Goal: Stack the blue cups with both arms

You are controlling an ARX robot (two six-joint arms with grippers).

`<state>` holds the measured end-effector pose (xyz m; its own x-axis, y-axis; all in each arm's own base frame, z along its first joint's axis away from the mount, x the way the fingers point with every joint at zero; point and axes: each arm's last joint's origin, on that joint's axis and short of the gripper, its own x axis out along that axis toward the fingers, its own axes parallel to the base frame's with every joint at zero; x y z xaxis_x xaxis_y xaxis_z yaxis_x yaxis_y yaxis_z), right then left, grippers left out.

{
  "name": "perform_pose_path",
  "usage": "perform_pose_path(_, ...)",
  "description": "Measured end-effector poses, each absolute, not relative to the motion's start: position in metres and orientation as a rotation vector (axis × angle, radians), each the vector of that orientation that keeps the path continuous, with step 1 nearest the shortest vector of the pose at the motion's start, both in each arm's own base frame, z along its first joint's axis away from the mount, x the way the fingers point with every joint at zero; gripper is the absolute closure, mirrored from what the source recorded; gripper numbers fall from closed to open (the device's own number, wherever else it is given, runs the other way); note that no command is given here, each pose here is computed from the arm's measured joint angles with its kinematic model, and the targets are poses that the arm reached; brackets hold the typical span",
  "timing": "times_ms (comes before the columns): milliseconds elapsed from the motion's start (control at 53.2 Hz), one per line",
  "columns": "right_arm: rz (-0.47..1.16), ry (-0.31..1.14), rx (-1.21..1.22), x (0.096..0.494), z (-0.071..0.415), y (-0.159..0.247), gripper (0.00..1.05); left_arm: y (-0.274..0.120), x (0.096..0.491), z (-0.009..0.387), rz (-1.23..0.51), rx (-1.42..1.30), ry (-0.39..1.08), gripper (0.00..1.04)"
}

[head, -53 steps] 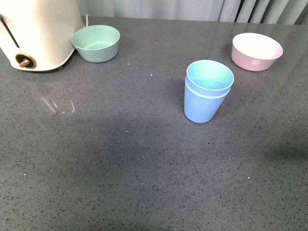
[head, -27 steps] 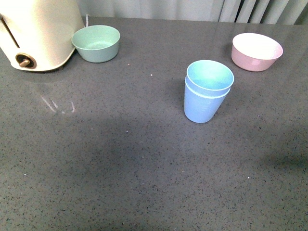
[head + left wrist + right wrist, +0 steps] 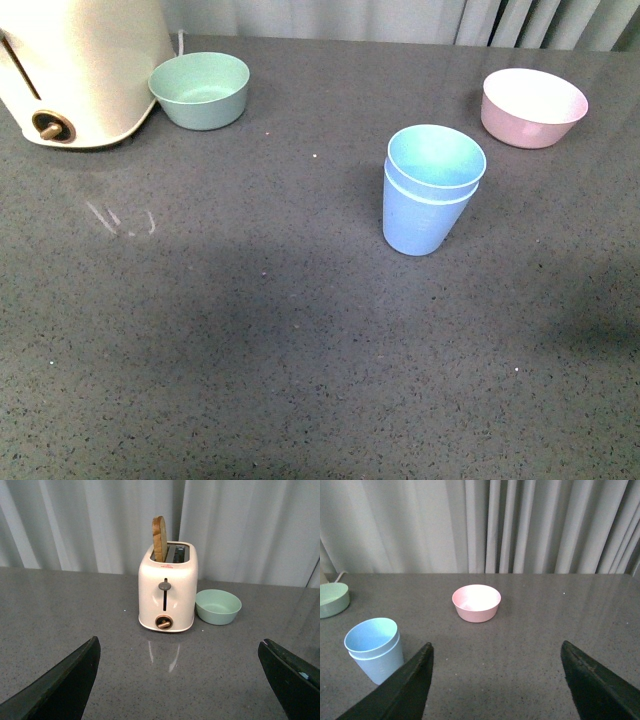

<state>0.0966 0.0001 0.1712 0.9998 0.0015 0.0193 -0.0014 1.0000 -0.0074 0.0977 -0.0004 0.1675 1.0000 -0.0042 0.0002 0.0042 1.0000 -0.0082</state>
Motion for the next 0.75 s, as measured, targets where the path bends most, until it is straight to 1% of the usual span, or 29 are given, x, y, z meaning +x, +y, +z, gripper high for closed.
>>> perform_pose_path(38,0.001,-0.019,-0.007,0.0966,0.1712,0.0001,0.17,-0.0004,0.0977,0.1675,-0.004,-0.008,0.0,0.09)
perform_pose_path(56,0.001,-0.019,-0.007,0.0966,0.1712,0.0001,0.12,-0.0004,0.0977,0.1675,-0.004,-0.008,0.0,0.09)
perform_pose_path(94,0.001,-0.019,-0.006,0.0966,0.1712,0.0001,0.07,-0.0004,0.0977,0.1675,-0.004,-0.008,0.0,0.09)
perform_pose_path(131,0.001,-0.019,-0.007,0.0966,0.1712,0.0001,0.09,-0.0004,0.0977,0.1675,-0.004,-0.008,0.0,0.09)
perform_pose_path(751,0.001,-0.019,-0.007,0.0966,0.1712,0.0001,0.09,-0.0004,0.0977,0.1675,-0.004,-0.008,0.0,0.09)
